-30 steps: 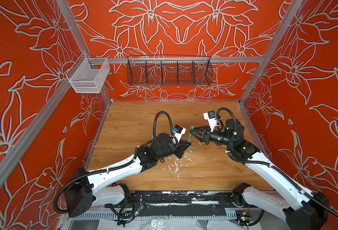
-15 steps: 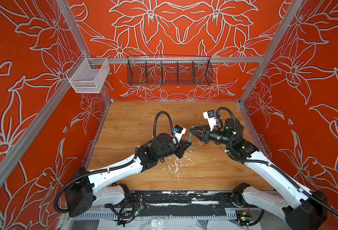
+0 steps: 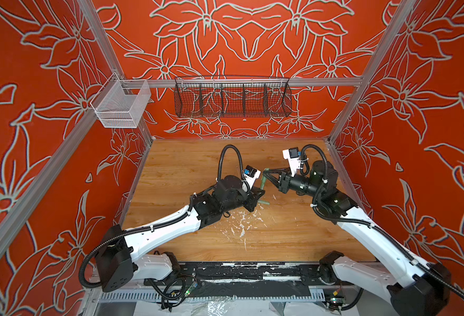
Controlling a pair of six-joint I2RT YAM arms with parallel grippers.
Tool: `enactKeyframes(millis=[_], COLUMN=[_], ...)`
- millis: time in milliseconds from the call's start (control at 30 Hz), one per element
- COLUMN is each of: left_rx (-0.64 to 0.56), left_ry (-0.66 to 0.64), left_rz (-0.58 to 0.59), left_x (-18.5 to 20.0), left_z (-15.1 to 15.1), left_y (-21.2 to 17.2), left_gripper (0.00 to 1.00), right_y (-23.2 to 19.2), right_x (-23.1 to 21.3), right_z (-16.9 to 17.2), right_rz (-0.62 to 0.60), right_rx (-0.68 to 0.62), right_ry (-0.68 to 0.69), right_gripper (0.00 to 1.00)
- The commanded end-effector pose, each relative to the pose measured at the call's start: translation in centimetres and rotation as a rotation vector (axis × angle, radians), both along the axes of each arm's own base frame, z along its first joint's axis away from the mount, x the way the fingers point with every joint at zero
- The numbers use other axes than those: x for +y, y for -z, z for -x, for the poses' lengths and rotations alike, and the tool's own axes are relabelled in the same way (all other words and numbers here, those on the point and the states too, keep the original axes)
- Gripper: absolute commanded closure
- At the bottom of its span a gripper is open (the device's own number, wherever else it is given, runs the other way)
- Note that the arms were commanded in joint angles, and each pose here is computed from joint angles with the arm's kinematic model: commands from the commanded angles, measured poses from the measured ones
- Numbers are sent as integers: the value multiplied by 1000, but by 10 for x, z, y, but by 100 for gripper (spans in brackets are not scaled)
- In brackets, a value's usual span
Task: Insert the pens into the pen caps
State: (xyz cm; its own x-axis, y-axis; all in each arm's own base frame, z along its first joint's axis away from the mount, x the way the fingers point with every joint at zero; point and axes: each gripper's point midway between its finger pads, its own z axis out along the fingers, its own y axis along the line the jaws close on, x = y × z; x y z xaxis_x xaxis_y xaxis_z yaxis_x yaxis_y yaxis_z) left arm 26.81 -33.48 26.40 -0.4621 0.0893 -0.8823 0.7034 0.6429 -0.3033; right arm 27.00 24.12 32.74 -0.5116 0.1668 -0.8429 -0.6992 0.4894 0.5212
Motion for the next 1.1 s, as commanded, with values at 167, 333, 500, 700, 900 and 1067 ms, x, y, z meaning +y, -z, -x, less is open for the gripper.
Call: enactKeyframes(millis=[167,333,500,700,900,1067], left_rx=[-176,-207,-221,-211,-201,-195], left_ry=[-57,-66,-35,-45,-34,-10], left_rz=[191,245,243,259,319,338], left_x=[8,13,8,15,21,21], left_z=[-56,-78,-90,-112,-127,-136], left_y=[-96,-115,-123,-126,-137,-144], left_gripper=[100,100,100,100,100,100], right_y=[50,67,83,94,104,114], right_x=[8,8,6,0,-2,-4], right_z=[24,24,29,35,38,42], right_rz=[48,1,37,38,35,48], right_rx=[165,240,290,319,349,377], right_ry=[-77,-61,-69,-48,-36,-38], right_gripper=[100,100,100,100,100,100])
